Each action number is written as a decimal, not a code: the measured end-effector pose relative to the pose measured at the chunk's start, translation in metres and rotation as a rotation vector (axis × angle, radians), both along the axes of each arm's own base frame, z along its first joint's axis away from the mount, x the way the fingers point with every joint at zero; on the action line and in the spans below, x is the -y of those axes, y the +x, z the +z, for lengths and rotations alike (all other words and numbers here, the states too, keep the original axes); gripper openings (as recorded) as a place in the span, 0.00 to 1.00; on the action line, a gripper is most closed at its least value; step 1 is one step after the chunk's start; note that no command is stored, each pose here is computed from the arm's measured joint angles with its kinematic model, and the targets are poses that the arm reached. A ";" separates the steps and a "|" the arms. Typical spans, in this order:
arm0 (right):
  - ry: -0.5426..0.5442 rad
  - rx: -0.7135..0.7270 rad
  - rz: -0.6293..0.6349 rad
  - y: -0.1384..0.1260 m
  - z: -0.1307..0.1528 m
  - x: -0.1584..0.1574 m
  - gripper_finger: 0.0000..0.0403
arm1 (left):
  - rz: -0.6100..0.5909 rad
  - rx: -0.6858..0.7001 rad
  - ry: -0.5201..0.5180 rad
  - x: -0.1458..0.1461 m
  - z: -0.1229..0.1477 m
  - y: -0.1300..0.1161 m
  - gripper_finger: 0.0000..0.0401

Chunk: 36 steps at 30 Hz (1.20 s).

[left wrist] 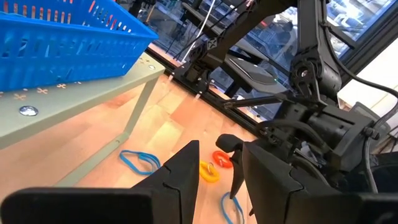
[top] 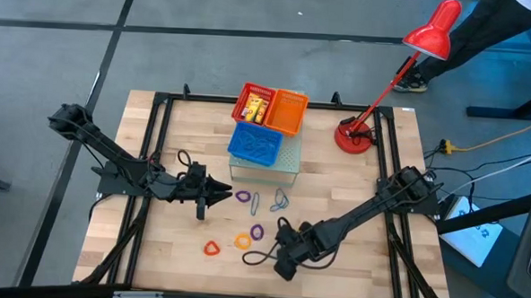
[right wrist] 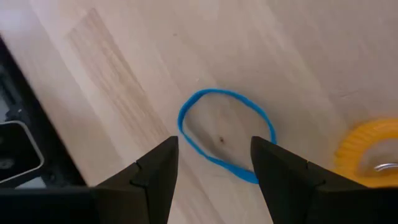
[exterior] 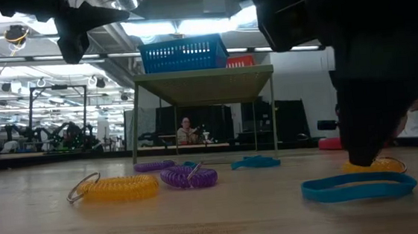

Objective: Pick & Place Office Desk Supplies
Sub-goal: Put the blue rubber band into the blue basket on the shelf

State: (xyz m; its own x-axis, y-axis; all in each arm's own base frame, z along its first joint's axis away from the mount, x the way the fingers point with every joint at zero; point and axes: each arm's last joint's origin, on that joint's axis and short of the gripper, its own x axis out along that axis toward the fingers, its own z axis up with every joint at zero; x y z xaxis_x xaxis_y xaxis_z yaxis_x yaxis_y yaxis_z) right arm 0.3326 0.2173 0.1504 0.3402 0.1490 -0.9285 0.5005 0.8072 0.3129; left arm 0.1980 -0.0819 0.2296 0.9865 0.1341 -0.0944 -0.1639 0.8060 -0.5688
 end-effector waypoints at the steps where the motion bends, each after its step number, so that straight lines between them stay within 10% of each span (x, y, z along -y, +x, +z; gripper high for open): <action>1: -0.001 0.002 0.006 0.000 0.001 0.000 0.50 | 0.000 0.000 0.001 0.000 0.000 0.000 0.29; 36: 0.066 0.033 0.146 -0.006 -0.023 0.005 0.51 | 0.009 0.001 -0.002 0.000 0.000 0.000 0.29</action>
State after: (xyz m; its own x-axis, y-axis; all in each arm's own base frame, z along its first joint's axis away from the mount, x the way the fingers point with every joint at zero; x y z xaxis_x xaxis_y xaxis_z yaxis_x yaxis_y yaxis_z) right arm 0.3266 0.2121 0.1278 0.3402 0.2591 -0.9040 0.3678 0.8480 0.3815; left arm 0.1980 -0.0817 0.2295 0.9853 0.1424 -0.0941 -0.1706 0.8034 -0.5705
